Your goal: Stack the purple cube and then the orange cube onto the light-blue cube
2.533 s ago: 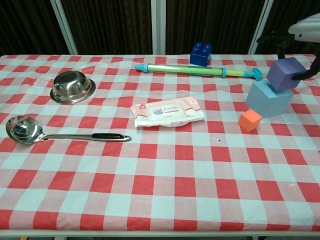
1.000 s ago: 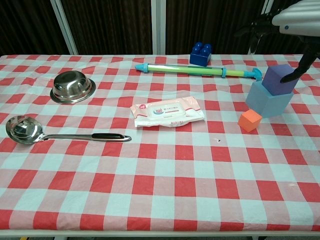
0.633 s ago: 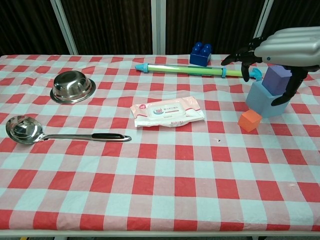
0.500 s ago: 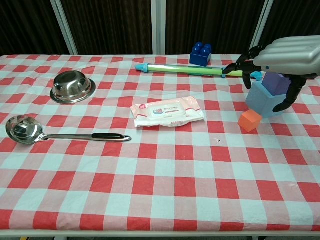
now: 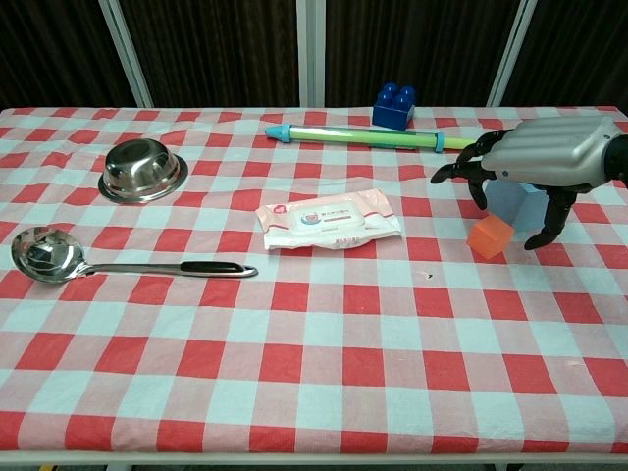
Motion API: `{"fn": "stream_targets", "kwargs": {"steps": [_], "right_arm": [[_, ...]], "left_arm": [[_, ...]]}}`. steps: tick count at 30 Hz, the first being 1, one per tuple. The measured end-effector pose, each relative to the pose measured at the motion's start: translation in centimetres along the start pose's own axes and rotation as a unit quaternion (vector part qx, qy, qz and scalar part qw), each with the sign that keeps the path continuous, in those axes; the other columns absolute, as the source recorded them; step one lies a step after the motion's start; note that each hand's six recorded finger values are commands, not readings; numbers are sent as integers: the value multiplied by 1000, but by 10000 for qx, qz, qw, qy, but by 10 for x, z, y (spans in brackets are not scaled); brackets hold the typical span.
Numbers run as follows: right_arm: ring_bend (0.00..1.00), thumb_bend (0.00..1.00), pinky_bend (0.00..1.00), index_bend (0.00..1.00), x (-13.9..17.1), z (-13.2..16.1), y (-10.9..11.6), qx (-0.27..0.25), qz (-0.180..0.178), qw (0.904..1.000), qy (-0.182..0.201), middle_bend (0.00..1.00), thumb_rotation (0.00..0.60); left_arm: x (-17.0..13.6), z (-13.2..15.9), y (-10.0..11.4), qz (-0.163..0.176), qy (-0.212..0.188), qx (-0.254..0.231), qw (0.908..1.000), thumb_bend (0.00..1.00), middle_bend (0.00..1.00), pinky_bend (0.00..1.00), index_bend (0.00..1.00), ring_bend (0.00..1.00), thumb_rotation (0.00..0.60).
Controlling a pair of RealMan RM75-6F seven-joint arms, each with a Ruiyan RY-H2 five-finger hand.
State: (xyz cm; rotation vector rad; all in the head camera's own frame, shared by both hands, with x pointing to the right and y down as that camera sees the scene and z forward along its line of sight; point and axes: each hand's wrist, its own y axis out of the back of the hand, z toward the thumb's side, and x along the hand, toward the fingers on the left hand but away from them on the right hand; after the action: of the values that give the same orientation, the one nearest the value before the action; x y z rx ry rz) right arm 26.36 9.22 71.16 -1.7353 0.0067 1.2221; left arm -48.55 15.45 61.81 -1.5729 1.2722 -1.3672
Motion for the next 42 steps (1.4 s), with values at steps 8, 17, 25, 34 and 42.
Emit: {"fn": "stream_targets", "kwargs": {"steps": [8,17,25,34,42], "right_arm": [[71,60,56,0,-14,4,-7,33,65,10000,15,378,600],[92,86,56,0,-25,5,-10,20,71,10000,9,413,600],[133,112,60,0,-28,5,-10,20,15,10000,-12,462,600],[152,125,64,0,-25,-1,-1,-20,-146,9999,-79,490,600],[152,134,64,0,-18,-4,22,5,-434,9990,-103,501,600]], "left_arm": [[0,-1,1,23,6,32,10000,61,202,315,224,144,600],[0,-2,1,9,20,4,10000,60,202,315,224,144,600],[-1,-3,1,8,35,-17,10000,60,202,314,223,145,600],[0,-5,2,20,57,-23,10000,60,202,314,224,144,600],[0,-7,6,78,95,-41,9999,60,202,314,224,144,600]]}}
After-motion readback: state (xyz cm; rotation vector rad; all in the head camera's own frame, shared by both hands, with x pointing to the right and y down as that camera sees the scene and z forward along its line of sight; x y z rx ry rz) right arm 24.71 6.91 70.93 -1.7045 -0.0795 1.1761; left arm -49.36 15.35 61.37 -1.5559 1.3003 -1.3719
